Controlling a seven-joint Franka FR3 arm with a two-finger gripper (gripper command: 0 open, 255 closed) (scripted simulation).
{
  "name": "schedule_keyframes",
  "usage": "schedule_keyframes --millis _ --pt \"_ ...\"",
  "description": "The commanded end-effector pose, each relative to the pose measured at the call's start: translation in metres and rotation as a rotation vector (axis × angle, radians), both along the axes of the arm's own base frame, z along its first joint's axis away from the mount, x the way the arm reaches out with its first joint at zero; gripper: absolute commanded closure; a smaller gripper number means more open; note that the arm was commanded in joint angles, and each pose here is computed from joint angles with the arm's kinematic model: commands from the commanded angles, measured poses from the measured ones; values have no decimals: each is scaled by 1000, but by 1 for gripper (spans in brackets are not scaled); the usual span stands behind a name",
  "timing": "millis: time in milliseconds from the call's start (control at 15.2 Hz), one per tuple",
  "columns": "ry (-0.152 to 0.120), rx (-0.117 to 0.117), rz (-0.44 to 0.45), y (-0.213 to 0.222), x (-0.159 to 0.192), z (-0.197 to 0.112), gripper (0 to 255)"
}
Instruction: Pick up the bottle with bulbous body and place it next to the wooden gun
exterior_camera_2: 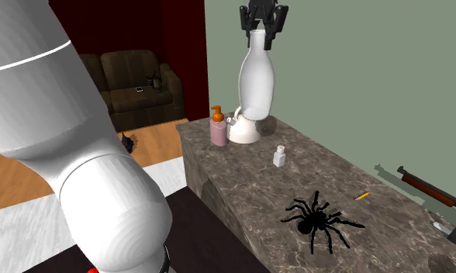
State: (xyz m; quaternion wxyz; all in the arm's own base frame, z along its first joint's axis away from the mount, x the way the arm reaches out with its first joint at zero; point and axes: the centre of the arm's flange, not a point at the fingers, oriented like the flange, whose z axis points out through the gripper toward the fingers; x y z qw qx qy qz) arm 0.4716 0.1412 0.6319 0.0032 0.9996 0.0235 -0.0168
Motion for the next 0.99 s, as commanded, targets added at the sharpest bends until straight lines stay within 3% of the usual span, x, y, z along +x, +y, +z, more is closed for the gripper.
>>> schedule_keyframes --millis 0,924 --pt "-1 0 1 -24 8 -4 255" --pt "-1 0 1 -195 69 -40 255"
